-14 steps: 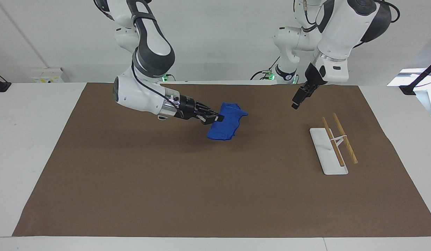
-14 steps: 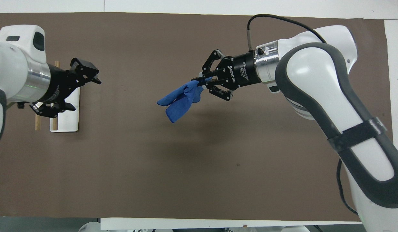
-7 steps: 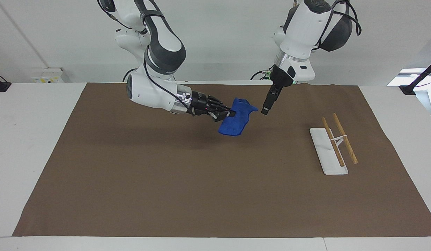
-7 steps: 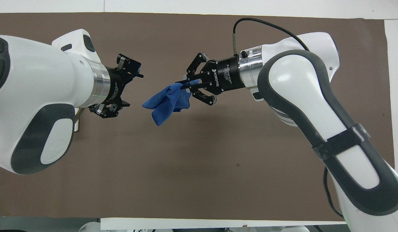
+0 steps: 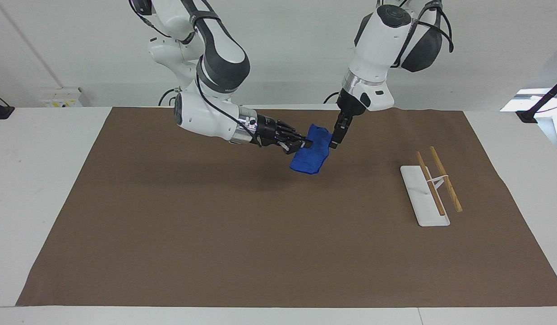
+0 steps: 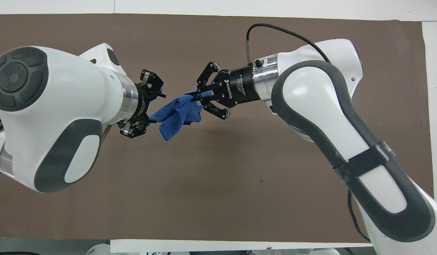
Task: Right arm passes towel to left arm to hang
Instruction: 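Bring the towel toward the left gripper while the left gripper approaches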
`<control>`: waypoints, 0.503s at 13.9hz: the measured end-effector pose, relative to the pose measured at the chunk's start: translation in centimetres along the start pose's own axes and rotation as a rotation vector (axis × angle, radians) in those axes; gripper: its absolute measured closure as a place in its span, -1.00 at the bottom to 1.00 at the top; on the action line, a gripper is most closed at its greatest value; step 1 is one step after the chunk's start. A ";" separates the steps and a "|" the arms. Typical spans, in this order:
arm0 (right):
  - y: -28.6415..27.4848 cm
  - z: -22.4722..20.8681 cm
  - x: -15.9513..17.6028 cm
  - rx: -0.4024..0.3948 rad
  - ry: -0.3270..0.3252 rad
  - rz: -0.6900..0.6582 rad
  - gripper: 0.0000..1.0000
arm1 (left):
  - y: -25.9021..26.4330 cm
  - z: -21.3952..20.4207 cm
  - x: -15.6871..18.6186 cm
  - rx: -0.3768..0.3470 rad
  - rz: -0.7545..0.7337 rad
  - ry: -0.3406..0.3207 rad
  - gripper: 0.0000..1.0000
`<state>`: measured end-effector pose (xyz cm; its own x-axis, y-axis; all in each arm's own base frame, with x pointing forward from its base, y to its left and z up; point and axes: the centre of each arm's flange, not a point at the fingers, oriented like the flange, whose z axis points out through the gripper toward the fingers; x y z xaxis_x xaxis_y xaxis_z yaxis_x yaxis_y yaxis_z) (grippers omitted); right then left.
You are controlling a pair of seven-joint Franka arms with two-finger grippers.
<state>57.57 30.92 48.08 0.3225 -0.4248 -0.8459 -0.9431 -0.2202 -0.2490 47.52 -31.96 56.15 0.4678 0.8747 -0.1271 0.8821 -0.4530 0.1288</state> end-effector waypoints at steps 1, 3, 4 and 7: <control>0.0 0.0 0.0 0.000 0.000 0.000 0.82 | -0.2 0.1 0.0 0.015 -0.007 0.001 -0.34; 0.0 0.0 0.0 0.000 0.000 0.000 0.82 | -0.3 0.3 0.2 0.026 -0.051 0.002 -0.34; 0.0 0.0 0.0 0.000 0.000 0.000 0.82 | -0.3 0.3 0.2 0.027 -0.065 0.003 -0.32; 0.0 0.0 0.0 0.001 0.000 0.000 0.82 | -0.3 0.5 0.4 0.030 -0.078 0.004 -0.12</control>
<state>57.58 30.91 48.08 0.3225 -0.4252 -0.8457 -0.9432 -0.2195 -0.2494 47.45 -31.51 55.59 0.3970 0.9082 -0.1322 0.9173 -0.3880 0.0890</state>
